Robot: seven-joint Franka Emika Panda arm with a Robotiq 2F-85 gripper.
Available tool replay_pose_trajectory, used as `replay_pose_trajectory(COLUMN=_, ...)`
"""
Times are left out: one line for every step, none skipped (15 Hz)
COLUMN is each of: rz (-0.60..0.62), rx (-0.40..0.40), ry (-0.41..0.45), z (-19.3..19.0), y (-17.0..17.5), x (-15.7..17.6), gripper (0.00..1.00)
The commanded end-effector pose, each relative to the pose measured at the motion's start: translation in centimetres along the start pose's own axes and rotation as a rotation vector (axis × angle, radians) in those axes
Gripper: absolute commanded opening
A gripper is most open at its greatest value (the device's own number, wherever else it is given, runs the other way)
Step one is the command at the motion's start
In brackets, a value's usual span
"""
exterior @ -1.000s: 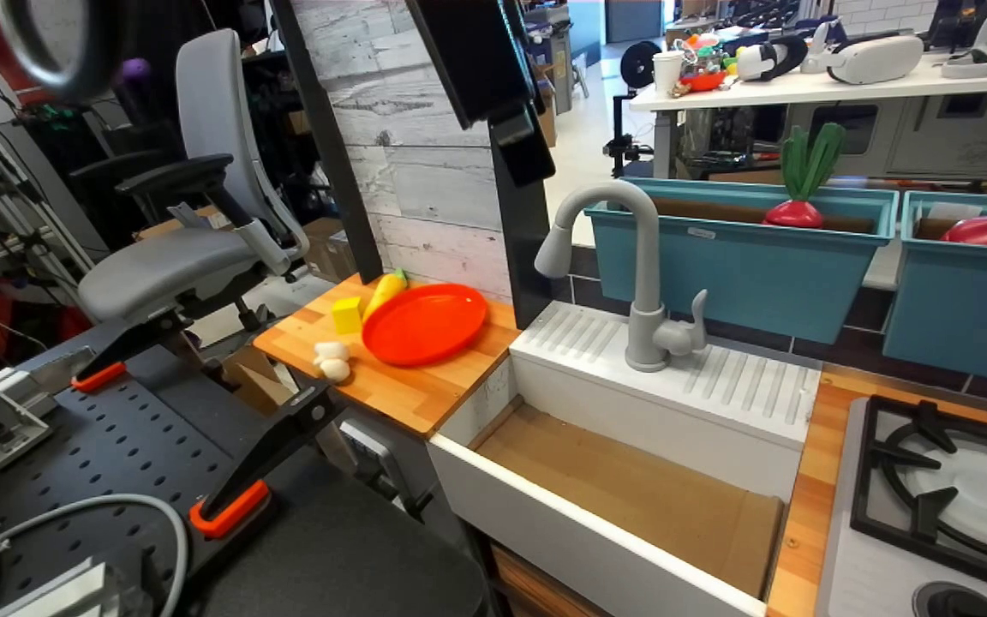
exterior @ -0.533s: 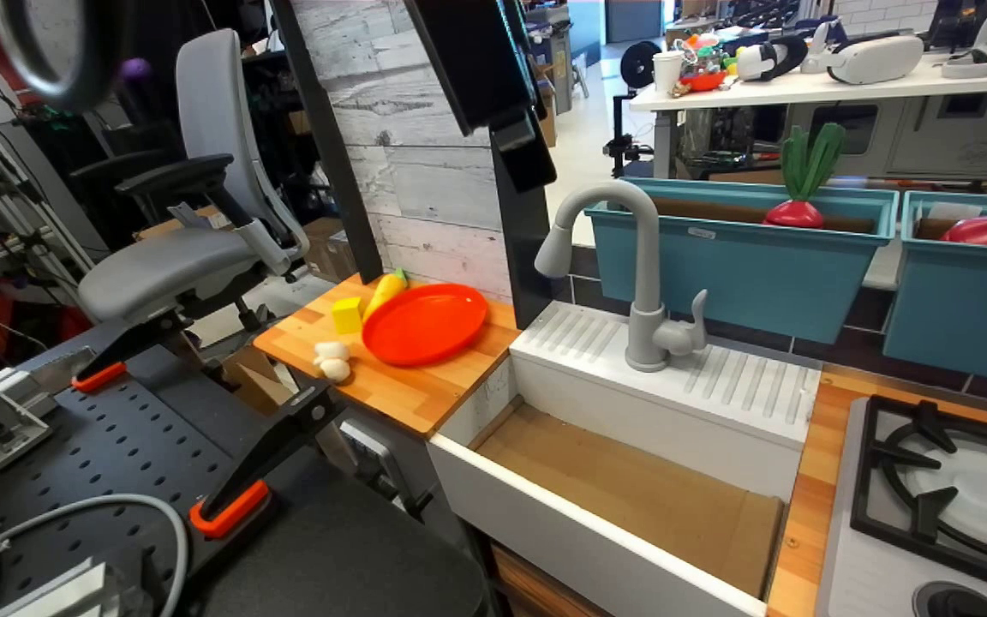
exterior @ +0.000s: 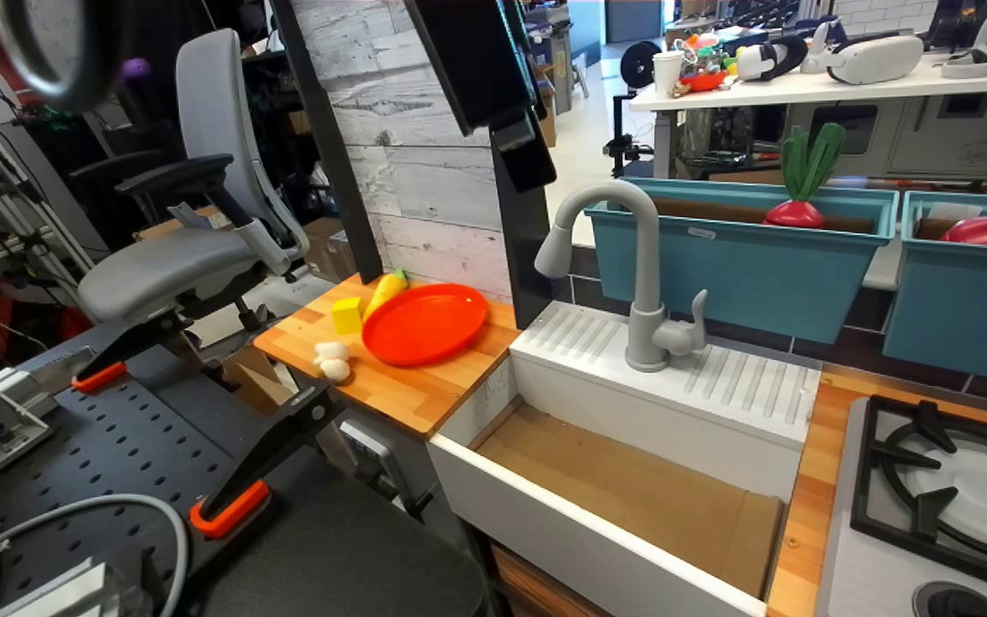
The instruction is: Center the faucet
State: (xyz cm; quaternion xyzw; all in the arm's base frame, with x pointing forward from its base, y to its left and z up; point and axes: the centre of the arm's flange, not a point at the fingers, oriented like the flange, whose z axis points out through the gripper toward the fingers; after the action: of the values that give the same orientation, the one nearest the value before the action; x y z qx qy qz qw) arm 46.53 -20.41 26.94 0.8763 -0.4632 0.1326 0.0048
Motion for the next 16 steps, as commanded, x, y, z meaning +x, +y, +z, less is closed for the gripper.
replay_pose_trajectory(rz=0.000, rx=0.000, ry=0.000, z=0.0, y=0.0, x=0.0, gripper=1.00)
replay_pose_trajectory(rz=0.005, rx=-0.004, ry=0.003, z=0.4, y=-0.2, x=-0.1, gripper=1.00)
replay_pose_trajectory(rz=0.019, rx=0.006, ry=-0.001, z=1.0, y=-0.5, x=-0.1, gripper=1.00)
replay_pose_trajectory(rz=0.029, rx=0.005, ry=-0.010, z=1.4, y=-0.9, x=-0.2, gripper=1.00)
replay_pose_trajectory(rz=0.038, rx=0.002, ry=-0.020, z=2.0, y=-1.4, x=-0.4, gripper=1.00)
replay_pose_trajectory(rz=0.042, rx=0.000, ry=-0.027, z=2.6, y=-2.0, x=-0.8, gripper=1.00)
replay_pose_trajectory(rz=0.048, rx=-0.002, ry=-0.035, z=3.1, y=-2.7, x=-1.2, gripper=1.00)
replay_pose_trajectory(rz=0.052, rx=0.000, ry=-0.043, z=3.6, y=-3.3, x=-1.5, gripper=1.00)
replay_pose_trajectory(rz=0.067, rx=0.005, ry=-0.046, z=4.1, y=-4.2, x=-1.7, gripper=1.00)
replay_pose_trajectory(rz=0.079, rx=0.009, ry=-0.050, z=4.6, y=-5.1, x=-1.8, gripper=1.00)
replay_pose_trajectory(rz=0.087, rx=0.009, ry=-0.063, z=5.1, y=-6.2, x=-1.9, gripper=1.00)
replay_pose_trajectory(rz=0.095, rx=0.014, ry=-0.067, z=5.6, y=-7.2, x=-1.9, gripper=1.00)
replay_pose_trajectory(rz=0.103, rx=0.022, ry=-0.063, z=5.9, y=-8.2, x=-1.8, gripper=1.00)
replay_pose_trajectory(rz=0.111, rx=0.024, ry=-0.060, z=6.4, y=-9.2, x=-1.6, gripper=1.00)
replay_pose_trajectory(rz=0.120, rx=0.027, ry=-0.054, z=6.6, y=-10.0, x=-1.4, gripper=1.00)
replay_pose_trajectory(rz=0.125, rx=0.031, ry=-0.049, z=7.1, y=-10.8, x=-1.0, gripper=1.00)
